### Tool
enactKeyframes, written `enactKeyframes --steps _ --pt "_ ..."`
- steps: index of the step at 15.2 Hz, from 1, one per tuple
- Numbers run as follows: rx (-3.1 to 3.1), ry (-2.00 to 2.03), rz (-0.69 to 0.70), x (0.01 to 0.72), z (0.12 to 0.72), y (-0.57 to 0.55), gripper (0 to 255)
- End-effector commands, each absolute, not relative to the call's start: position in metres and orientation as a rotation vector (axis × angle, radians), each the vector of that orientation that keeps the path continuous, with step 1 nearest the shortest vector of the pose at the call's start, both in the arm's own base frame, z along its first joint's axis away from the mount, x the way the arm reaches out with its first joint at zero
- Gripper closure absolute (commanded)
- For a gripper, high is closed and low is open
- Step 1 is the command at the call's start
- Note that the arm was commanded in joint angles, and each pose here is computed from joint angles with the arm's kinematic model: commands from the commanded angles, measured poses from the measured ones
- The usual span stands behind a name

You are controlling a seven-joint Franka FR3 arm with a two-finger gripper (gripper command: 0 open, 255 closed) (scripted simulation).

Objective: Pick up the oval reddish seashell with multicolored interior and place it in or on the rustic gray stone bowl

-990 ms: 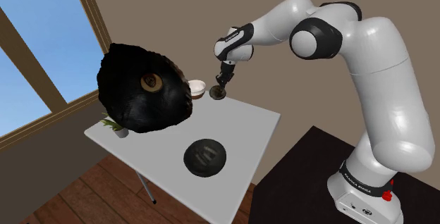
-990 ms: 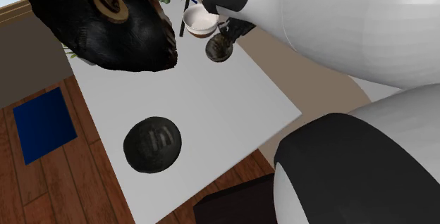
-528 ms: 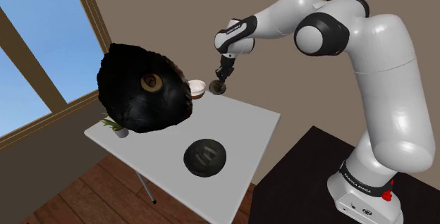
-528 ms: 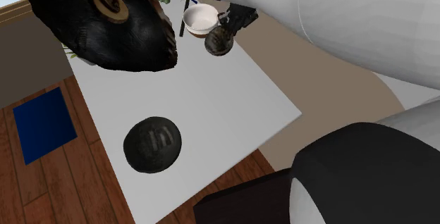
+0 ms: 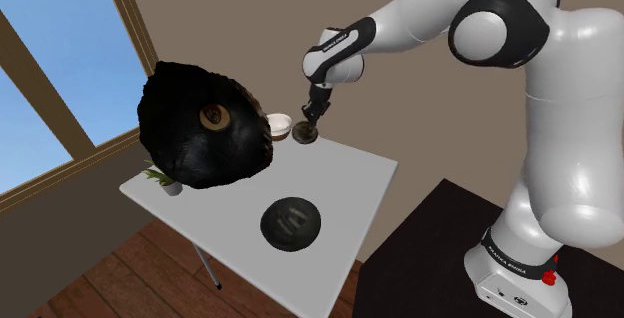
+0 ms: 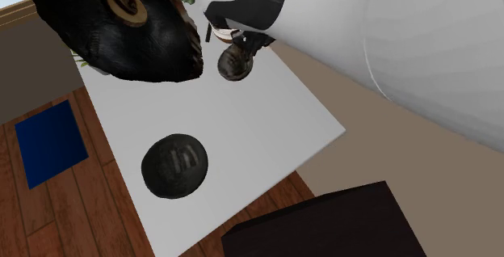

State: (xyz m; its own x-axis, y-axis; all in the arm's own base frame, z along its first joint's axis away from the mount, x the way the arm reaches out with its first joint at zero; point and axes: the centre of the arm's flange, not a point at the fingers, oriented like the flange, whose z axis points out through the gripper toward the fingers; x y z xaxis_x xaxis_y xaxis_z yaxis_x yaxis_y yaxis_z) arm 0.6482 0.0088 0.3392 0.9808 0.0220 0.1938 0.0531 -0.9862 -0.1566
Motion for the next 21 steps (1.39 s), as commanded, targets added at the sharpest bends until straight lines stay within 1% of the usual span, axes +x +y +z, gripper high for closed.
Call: enactKeyframes --steps 1,21 --pt "-2.965 -0.055 -0.288 0.632 0.342 0.026 255" --pt "-2.965 -0.055 -0.288 0.459 0.359 0.225 255"
